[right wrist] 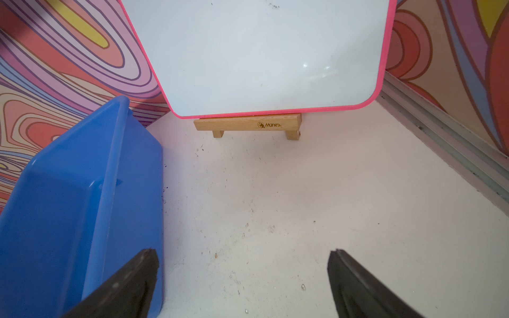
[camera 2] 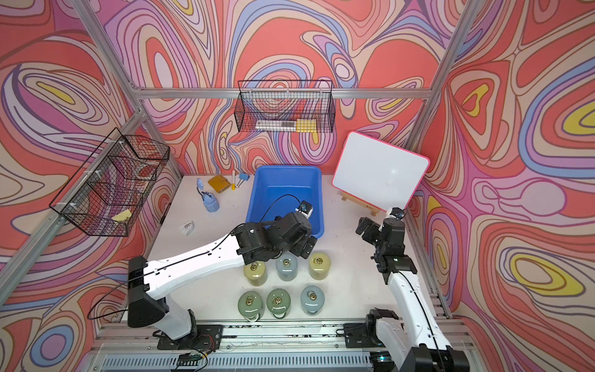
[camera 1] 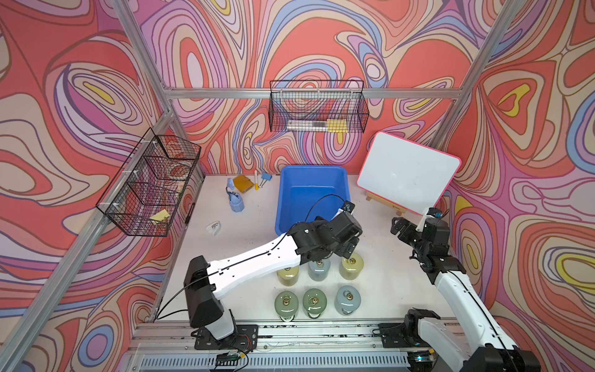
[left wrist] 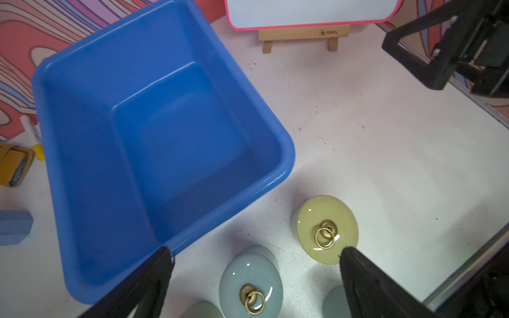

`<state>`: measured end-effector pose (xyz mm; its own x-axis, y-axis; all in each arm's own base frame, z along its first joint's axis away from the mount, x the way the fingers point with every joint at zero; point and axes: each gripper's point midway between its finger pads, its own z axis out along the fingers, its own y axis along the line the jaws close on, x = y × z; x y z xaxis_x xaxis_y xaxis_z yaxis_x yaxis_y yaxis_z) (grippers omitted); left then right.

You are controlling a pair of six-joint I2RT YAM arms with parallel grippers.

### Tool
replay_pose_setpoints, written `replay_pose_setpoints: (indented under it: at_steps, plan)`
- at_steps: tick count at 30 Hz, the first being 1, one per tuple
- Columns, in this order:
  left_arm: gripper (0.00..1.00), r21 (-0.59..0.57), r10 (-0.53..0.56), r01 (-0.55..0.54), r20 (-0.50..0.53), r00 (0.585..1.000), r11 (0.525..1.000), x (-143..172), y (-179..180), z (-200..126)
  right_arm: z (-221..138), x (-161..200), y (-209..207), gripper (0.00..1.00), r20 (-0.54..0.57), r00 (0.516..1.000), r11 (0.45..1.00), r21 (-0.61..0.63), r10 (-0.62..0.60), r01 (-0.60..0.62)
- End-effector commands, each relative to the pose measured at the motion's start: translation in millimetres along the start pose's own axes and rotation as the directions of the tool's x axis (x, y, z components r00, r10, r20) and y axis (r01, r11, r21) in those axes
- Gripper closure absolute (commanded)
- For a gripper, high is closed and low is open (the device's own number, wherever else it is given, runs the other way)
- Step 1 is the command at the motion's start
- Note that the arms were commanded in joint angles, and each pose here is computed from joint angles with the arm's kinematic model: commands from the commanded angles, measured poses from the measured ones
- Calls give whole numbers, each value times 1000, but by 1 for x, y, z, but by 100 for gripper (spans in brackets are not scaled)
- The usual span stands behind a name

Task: Take the tea canister out of the basket
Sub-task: Place the tea canister at the center of the board, then reset both arms

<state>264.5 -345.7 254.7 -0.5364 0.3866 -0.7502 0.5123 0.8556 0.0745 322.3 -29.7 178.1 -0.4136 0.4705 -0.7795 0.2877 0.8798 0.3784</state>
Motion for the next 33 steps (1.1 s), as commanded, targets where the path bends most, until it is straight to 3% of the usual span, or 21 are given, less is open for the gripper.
replay_pose_setpoints:
  at_steps: [1, 10, 16, 20, 23, 24, 28, 30, 33]
  plan:
    - [1, -59, -5, 13, 136, 991, 998, -11, 32, -6, -3, -2, 1, 2, 18, 1000, 1000, -12, 5, -5]
    - [1, -169, -49, 97, 273, 961, 981, 30, 118, -20, -3, -8, 11, 2, 69, 998, 997, -81, 14, -8]
    - [1, -257, -34, 143, 385, 922, 956, 49, 170, -25, -6, -16, 24, 2, 146, 988, 985, -157, -46, 69]
    - [1, -347, -11, 196, 471, 882, 917, 60, 207, -28, -8, -19, 29, 2, 183, 981, 978, -180, -70, 103]
    - [1, -463, 1, 273, 509, 861, 843, 64, 242, -39, -4, -22, 31, 2, 174, 981, 976, -179, -92, 123]
    - [1, -503, 20, 256, 480, 877, 826, 79, 249, -33, -3, -22, 33, 2, 165, 981, 973, -187, -102, 133]
    - [1, -574, 59, 234, 445, 894, 784, 90, 273, -29, 6, -20, 44, 2, 145, 981, 958, -239, -127, 160]
    - [1, -597, 114, 180, 422, 900, 782, 95, 278, -22, 12, -19, 41, 2, 136, 982, 961, -225, -133, 162]
    - [1, -663, 169, 147, 388, 906, 735, 107, 293, -18, 17, -20, 36, 2, 150, 976, 964, -195, -155, 183]
